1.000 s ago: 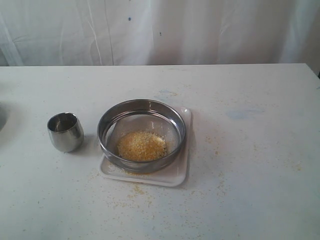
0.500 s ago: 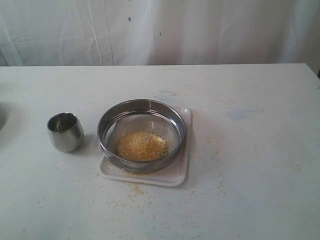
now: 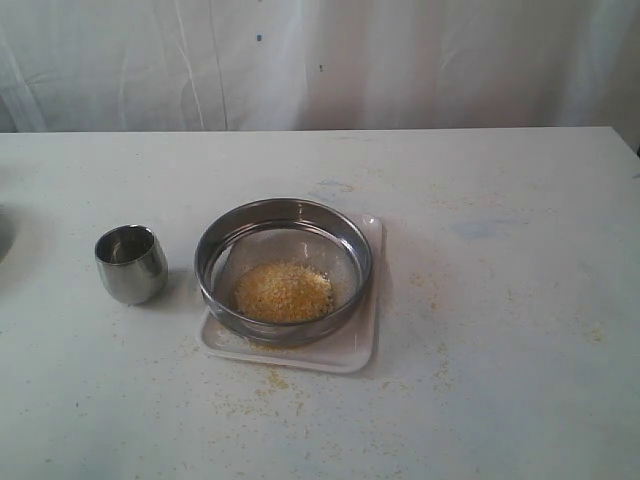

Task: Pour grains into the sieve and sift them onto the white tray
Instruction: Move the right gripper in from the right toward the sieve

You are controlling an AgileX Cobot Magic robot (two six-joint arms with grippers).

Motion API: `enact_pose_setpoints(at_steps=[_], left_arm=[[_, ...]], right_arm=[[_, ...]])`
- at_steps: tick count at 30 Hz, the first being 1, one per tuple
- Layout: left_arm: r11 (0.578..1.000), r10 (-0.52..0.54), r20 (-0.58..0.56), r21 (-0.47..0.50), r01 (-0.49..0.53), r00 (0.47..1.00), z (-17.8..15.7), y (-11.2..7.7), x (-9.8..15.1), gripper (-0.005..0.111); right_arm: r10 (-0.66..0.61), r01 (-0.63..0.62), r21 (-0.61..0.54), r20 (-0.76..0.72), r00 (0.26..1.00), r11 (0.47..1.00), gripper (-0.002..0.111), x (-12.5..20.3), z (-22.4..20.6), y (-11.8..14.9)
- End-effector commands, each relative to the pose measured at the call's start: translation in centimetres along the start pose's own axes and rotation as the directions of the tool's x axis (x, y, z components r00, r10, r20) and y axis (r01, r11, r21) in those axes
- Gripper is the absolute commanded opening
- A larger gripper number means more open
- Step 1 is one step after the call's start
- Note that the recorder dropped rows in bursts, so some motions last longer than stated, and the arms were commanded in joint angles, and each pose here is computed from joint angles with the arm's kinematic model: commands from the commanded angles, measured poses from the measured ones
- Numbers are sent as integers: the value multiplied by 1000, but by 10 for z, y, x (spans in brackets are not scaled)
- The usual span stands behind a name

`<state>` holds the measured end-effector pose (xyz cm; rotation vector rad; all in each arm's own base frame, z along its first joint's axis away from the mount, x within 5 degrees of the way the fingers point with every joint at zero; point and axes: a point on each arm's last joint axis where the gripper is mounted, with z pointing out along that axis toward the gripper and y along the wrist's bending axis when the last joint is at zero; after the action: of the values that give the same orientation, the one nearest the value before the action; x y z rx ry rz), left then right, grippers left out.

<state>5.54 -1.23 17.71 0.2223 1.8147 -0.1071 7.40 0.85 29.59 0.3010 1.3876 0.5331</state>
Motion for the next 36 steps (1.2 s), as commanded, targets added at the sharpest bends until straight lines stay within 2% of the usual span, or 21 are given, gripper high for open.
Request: enact_pose_setpoints(at_steps=[1,3,5,8,11,13,16,17,19,23,24,25,27,31,33,36], left_arm=[[1000,-6,9,6,6,1000,0,0,0,0],[1000,-6,9,6,6,1000,0,0,0,0],[1000,-6,9,6,6,1000,0,0,0,0],[1000,-6,9,6,6,1000,0,0,0,0],[1000,-6,9,6,6,1000,0,0,0,0],[1000,-6,9,6,6,1000,0,0,0,0],[1000,-6,9,6,6,1000,0,0,0,0],[1000,-6,9,6,6,1000,0,0,0,0],[1000,-6,9,6,6,1000,0,0,0,0],[1000,-6,9,6,6,1000,0,0,0,0],[1000,-6,9,6,6,1000,0,0,0,0],[1000,-6,9,6,6,1000,0,0,0,0],[1000,-6,9,6,6,1000,0,0,0,0],[1000,-6,9,6,6,1000,0,0,0,0],[1000,-6,9,6,6,1000,0,0,0,0],[1000,-6,9,6,6,1000,0,0,0,0]], right_arm=[[-28,37,49,-167,986,998,0,-15,35,13],[-69,93,67,-295,953,993,0,-10,59,19],[-160,209,71,-421,893,975,0,-1,81,25],[-313,411,28,-604,733,911,0,23,115,32],[-391,496,-60,-700,597,866,0,53,138,39],[-388,499,-75,-732,560,863,0,67,146,40],[-270,417,-27,-799,537,908,0,87,151,43],[-252,400,-35,-824,507,916,0,94,150,45],[-274,384,-106,-867,417,917,0,104,146,47],[-429,321,-375,-896,116,870,0,122,129,51],[-458,310,-419,-887,59,853,0,124,127,51],[-466,296,-436,-884,35,850,0,125,126,51],[-436,286,-401,-897,69,870,0,122,129,51],[-332,249,-271,-909,251,930,2,108,150,49],[-280,235,-212,-909,308,948,8,101,161,44],[-215,224,-142,-912,348,964,26,92,183,37]])
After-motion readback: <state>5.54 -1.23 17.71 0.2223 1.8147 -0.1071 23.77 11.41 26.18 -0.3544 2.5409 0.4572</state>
